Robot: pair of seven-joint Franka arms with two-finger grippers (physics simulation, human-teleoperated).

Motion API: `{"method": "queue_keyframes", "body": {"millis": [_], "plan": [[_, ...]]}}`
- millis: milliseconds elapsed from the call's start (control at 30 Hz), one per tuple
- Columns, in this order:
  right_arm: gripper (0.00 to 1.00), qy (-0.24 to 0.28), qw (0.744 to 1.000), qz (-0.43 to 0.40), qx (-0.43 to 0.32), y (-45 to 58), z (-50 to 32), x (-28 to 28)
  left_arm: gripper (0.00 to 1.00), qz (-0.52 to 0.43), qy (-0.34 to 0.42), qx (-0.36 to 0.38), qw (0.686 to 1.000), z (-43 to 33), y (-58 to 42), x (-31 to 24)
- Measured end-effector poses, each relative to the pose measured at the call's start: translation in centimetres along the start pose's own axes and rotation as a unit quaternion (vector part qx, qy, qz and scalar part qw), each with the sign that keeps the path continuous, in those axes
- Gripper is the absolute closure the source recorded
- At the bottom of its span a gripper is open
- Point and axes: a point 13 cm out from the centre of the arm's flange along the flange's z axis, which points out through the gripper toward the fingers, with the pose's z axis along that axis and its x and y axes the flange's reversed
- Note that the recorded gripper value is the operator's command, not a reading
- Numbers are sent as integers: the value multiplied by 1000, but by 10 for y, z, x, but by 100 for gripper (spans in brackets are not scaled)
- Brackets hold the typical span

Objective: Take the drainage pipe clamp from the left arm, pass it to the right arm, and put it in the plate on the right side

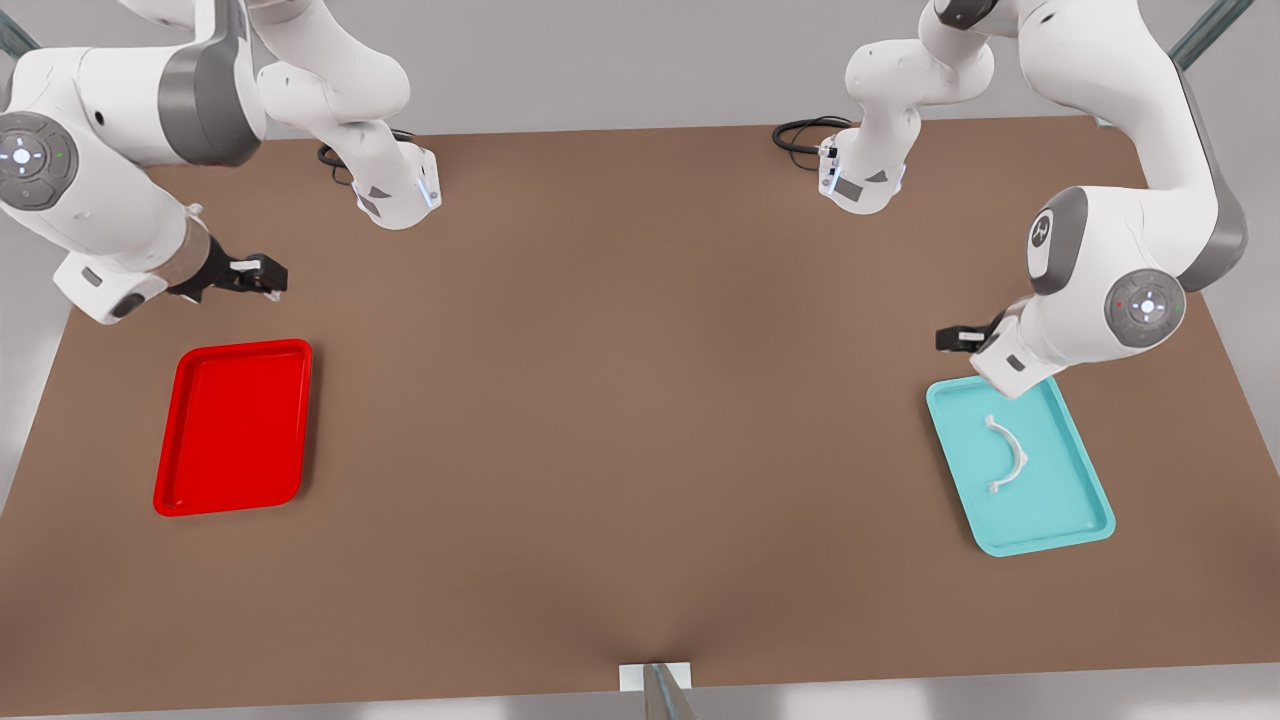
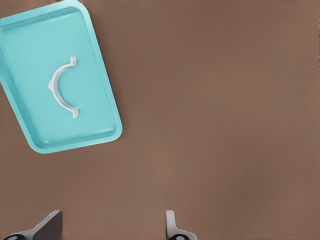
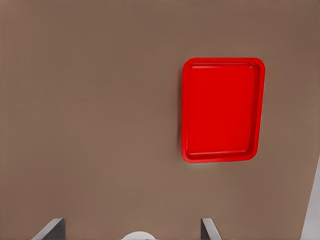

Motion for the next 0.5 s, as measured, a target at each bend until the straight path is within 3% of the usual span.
{"method": "queue_keyframes", "body": {"millis": [133,333,500], "plan": [[0,-12,1000,1,-4,2,-1,-4,0,-1,-8,1,1000,3,4,-10],[0,-6,1000,1,2,3,18,-26,0,-25,20,31,999,141,97,-98],[0,-20,1000,-4,3,9,19,-36,0,27,-1,51,998,238,171,-135]]}}
